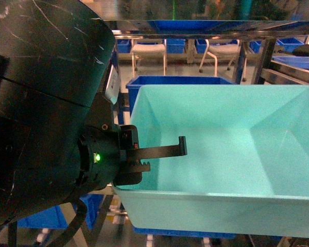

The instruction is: Organize blue bins on left shelf correctly

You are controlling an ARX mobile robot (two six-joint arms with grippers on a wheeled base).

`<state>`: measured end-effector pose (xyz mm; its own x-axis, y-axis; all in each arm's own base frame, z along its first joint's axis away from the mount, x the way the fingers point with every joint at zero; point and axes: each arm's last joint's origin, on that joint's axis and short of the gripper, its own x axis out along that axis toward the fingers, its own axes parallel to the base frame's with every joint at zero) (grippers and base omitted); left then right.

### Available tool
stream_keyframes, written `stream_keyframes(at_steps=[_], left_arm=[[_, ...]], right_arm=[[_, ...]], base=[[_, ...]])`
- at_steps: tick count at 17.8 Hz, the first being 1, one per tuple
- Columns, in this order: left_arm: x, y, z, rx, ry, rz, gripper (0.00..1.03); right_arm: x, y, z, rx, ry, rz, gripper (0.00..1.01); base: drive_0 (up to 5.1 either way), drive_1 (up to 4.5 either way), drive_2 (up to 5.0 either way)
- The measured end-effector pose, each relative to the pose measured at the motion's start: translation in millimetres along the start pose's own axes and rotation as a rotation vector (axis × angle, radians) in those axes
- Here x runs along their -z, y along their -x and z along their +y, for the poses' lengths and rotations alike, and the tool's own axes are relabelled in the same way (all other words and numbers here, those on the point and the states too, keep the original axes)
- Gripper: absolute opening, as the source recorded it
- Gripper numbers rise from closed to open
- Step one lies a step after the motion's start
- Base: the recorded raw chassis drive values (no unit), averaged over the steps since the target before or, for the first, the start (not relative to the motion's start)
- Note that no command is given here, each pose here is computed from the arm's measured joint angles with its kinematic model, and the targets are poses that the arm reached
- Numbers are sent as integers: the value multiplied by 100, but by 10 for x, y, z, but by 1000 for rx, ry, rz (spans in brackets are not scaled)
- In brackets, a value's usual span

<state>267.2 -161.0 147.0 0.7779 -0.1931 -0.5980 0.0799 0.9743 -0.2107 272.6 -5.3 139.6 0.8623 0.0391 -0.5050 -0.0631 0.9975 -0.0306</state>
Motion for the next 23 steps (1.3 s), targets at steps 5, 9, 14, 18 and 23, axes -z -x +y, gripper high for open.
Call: stream_keyframes(at_steps=[5, 9, 14, 18, 23], left_arm=[[2, 1, -5, 1, -1, 0, 2], [3, 2, -8, 3, -1, 1, 2], [-4, -1, 2, -1, 1, -2, 2], [-6, -3, 10, -4, 2, -1, 2], [-4, -1, 5, -3, 1, -2, 2]], right_arm=[[2, 0, -1, 0, 0, 2, 2], [3, 0, -1, 1, 0, 3, 2], [-5, -1, 5, -2, 1, -4, 2], [0, -1, 15, -6, 3, 1, 2], [-2, -1, 14, -5, 3, -1, 2]], base=[[-160, 306, -124], [-268, 520, -183], [-77, 261, -91], [0, 0, 0], [0, 0, 0]])
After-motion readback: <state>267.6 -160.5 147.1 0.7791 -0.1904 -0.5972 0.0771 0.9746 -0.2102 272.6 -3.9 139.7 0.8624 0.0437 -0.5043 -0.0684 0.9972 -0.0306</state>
